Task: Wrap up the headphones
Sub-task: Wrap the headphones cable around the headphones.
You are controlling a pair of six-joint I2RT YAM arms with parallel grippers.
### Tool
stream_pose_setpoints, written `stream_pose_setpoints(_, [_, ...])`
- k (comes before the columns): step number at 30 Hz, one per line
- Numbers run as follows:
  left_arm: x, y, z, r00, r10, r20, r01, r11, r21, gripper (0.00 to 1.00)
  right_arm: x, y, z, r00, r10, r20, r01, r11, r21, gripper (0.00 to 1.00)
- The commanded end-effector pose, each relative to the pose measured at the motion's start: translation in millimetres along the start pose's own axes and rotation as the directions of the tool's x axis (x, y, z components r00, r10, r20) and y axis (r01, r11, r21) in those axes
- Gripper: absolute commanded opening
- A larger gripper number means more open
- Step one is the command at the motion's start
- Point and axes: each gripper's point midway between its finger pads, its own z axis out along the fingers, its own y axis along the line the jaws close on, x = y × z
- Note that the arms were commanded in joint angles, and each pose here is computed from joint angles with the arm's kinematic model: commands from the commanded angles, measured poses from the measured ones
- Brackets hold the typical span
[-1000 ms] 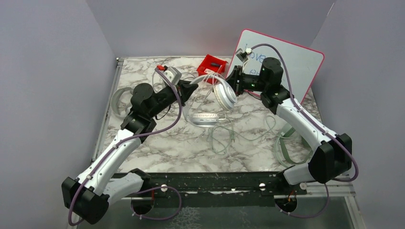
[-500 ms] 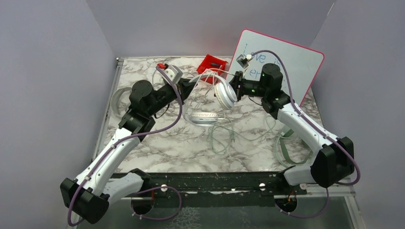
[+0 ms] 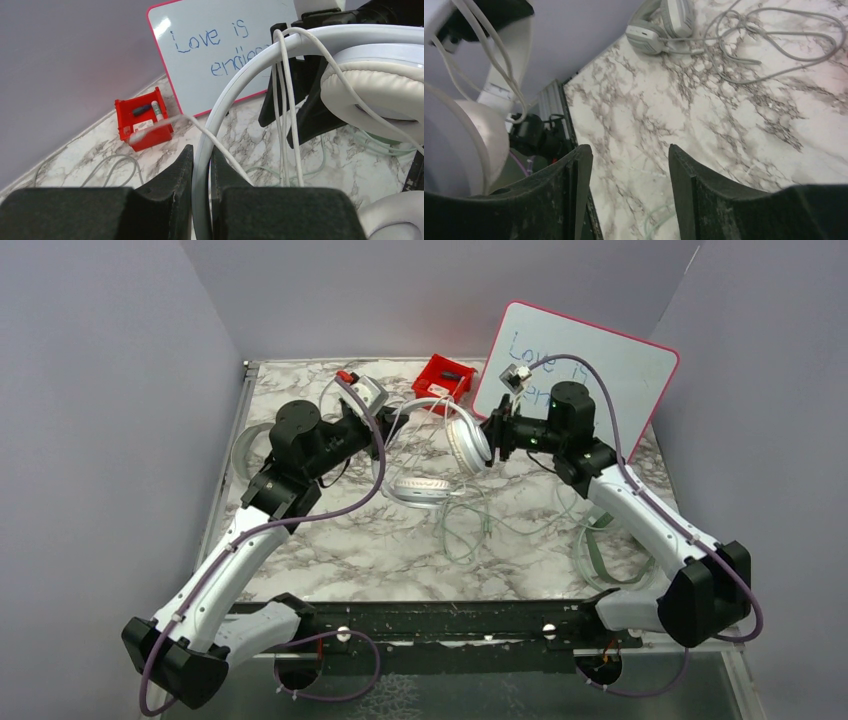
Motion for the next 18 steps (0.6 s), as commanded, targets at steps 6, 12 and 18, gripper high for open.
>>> stream_pose_setpoints(6, [-21.4,-3.3,-5.5,0.999,0.05,-0.018,-0.05,0.998,0.038,0.0,13.0,-32.4,-44.9,0.997,-0.072,0.001,0.071,0.981,0.182,0.73])
stream_pose_setpoints(12, [-6.3,-26.5,-11.1,0.997,0.015,-0.081,-0.002,0.987,0.159,0.0,-13.9,-28.1,-30.5,0.96,-0.26,0.106,0.266,0.963,-0.051,0.78])
stream_pose_setpoints(18, [-8.3,-46.2,-17.1,0.995,-0.015,-0.099,0.04,0.965,0.26,0.0,-24.5,-14.0,-12.3,0.877,-0.444,0.183,0.479,0.841,-0.251,0.87])
